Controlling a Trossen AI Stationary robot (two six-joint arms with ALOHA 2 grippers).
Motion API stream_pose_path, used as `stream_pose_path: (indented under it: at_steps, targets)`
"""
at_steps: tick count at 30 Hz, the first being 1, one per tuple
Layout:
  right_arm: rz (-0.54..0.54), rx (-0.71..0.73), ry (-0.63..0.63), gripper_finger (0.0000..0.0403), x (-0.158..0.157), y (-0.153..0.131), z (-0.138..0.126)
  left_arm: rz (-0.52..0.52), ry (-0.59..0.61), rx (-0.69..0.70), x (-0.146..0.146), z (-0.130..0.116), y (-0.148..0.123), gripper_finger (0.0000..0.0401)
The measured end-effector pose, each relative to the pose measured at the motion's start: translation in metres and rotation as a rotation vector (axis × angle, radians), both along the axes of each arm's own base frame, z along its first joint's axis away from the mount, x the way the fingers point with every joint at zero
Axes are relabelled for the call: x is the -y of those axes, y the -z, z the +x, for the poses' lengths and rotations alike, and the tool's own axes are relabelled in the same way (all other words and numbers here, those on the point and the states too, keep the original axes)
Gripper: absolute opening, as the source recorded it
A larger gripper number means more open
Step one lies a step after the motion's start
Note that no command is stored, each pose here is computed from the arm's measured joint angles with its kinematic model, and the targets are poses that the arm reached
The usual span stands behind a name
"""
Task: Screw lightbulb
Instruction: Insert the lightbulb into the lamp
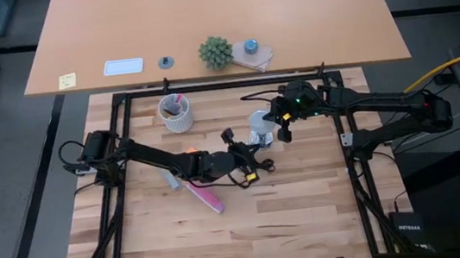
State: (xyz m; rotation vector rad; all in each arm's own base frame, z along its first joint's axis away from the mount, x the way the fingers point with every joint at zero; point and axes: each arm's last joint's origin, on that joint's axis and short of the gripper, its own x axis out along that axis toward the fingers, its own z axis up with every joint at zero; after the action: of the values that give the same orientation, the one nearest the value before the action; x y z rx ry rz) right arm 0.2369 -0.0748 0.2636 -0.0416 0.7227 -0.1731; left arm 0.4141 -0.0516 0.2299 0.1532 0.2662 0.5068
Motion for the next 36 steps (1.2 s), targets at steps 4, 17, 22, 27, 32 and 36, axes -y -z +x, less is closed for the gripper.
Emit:
stream_pose_path:
  at_steps: [4,17,22,27,32,36]
  targets:
    - [0.000,0.000,0.000,0.0002,0.000,0.000,0.000,-0.020,0.015,-0.026,-0.012,0.001,0.004,0.0000]
    - [0.004,0.002,-0.005,0.0002,0.000,0.000,0.000,-0.079,0.040,-0.041,-0.053,0.001,0.014,0.0000]
    - [0.021,0.007,-0.026,0.0002,-0.001,0.000,0.000,-0.087,0.019,-0.043,-0.060,0.001,0.014,0.0000]
    - [0.025,0.004,-0.027,0.0002,-0.001,0.000,0.000,-0.059,-0.055,-0.047,-0.063,-0.001,0.014,0.0000]
    - [0.033,-0.005,-0.032,0.0002,-0.001,0.001,-0.001,-0.037,-0.132,-0.048,-0.066,-0.002,0.015,0.0000]
    - [0.052,0.003,-0.057,0.0002,-0.002,0.001,-0.001,-0.022,-0.184,-0.041,-0.070,-0.003,0.014,0.0000]
